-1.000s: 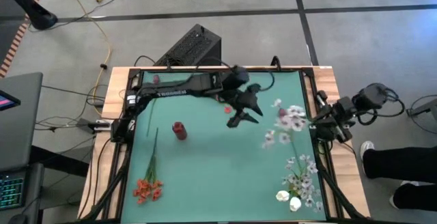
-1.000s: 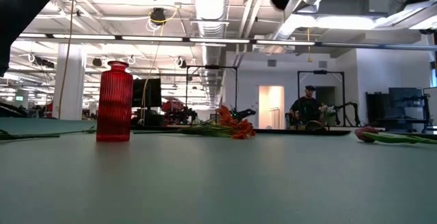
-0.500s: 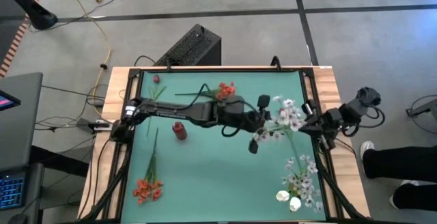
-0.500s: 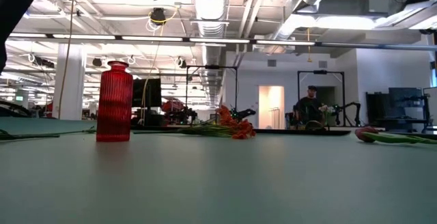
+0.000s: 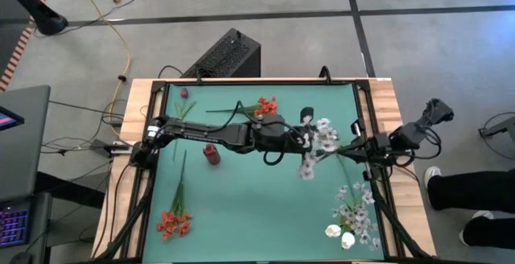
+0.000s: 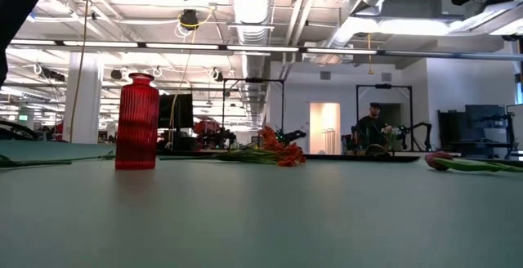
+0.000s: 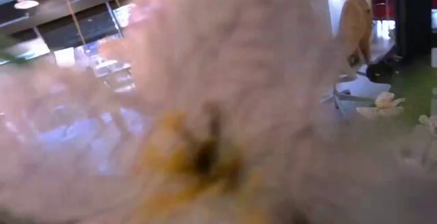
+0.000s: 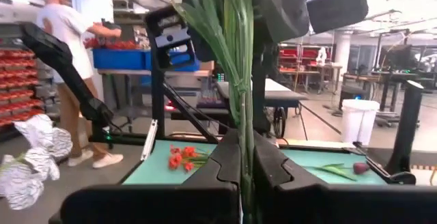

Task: Sort flowers into vase by color
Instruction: Put the white flowers into the yellow vase

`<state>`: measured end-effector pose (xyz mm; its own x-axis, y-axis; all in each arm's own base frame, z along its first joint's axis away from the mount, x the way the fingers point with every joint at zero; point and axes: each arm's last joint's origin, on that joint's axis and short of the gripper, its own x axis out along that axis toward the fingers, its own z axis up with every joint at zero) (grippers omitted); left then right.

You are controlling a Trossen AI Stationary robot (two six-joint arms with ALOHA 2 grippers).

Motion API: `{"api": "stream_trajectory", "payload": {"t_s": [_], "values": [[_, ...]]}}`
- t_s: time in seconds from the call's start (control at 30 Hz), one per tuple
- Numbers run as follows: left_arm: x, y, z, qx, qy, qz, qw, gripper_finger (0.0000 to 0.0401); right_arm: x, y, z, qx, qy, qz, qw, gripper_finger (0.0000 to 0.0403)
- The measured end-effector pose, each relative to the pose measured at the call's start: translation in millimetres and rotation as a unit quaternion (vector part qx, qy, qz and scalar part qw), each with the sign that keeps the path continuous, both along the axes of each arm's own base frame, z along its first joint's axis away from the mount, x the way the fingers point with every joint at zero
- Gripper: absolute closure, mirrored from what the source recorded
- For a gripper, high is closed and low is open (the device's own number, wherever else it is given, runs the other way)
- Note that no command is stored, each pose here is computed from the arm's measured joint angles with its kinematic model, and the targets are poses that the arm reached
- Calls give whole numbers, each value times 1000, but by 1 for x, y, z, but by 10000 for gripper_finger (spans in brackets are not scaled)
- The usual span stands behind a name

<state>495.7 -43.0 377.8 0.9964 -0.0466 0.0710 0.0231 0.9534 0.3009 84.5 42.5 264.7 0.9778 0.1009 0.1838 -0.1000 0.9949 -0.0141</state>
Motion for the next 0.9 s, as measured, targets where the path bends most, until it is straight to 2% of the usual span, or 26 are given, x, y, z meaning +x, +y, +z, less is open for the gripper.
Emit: {"api": "stream_trajectory", "payload": {"t_s": [0.13, 0.3, 0.43, 0.53, 0.77, 0.9], "values": [[0, 1, -1, -8, 3, 8, 1000, 312, 3, 2, 1, -9, -2, -3, 1000, 367], [0, 0, -2, -2, 10, 7, 1000, 385, 3, 2, 1, -11, -2, -2, 1000, 349], [0, 0, -4, -7, 21, 5, 1000, 397, 3, 3, 0, -38, -6, 5, 999, 323], [0, 0, -7, -20, 40, -4, 999, 399, 3, 3, -1, -54, -1, 7, 999, 287], [-1, 4, -10, -37, 85, 5, 996, 400, 4, 4, -6, -57, 25, 10, 998, 171], [-1, 11, -13, -46, 104, 14, 993, 401, 3, 3, -3, -41, 33, 6, 999, 134]]}}
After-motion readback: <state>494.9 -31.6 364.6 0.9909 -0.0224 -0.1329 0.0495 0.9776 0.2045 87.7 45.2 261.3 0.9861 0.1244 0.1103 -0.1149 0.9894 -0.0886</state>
